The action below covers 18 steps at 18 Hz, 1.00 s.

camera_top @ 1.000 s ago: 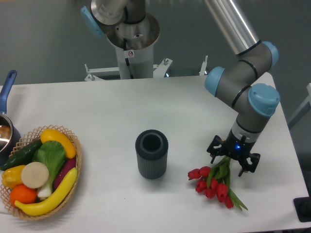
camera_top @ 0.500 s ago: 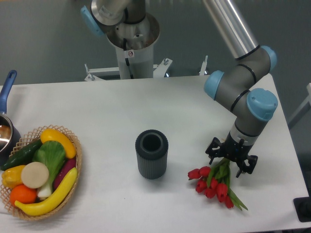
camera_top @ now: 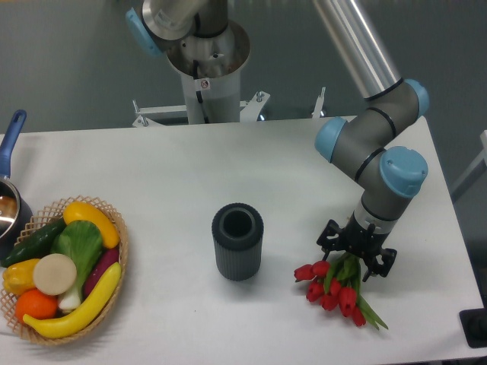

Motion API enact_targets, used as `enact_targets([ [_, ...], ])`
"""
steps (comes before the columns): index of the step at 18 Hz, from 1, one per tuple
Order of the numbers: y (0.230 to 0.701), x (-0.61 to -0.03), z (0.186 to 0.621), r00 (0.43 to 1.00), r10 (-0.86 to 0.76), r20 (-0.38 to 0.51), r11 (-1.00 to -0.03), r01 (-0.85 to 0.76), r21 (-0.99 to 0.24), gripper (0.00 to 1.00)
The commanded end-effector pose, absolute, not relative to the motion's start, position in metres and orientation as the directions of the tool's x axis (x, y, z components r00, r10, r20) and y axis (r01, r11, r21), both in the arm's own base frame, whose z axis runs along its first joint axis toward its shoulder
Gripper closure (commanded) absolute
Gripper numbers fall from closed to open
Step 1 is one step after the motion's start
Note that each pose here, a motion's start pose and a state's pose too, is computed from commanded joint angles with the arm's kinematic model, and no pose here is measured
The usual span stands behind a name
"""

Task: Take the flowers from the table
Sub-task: 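Lower the gripper onto the tulip stems and close it around them, then lift the gripped tulip bunch up off the table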

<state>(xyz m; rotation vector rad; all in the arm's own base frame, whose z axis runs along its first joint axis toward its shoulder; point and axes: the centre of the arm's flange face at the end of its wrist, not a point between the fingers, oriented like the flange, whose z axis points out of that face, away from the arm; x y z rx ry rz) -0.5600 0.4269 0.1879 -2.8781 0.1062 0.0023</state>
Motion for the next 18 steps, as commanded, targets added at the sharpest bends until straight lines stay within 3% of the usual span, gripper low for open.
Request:
enact_targets([
  [6,0.427,-0.561,0.189,0.997,-0.072,-0.018,-0.963,-0.075,-0.261,0.43],
  [10,0.428,-0.560,0.190,0.998,-0.061,-0.016,-0.963,-0.063,-0.262,0.62],
  [18,0.426,-0.566,0.204,0.998,-0.056,-0.039,-0.960,-0.064,-0.271,0.68],
])
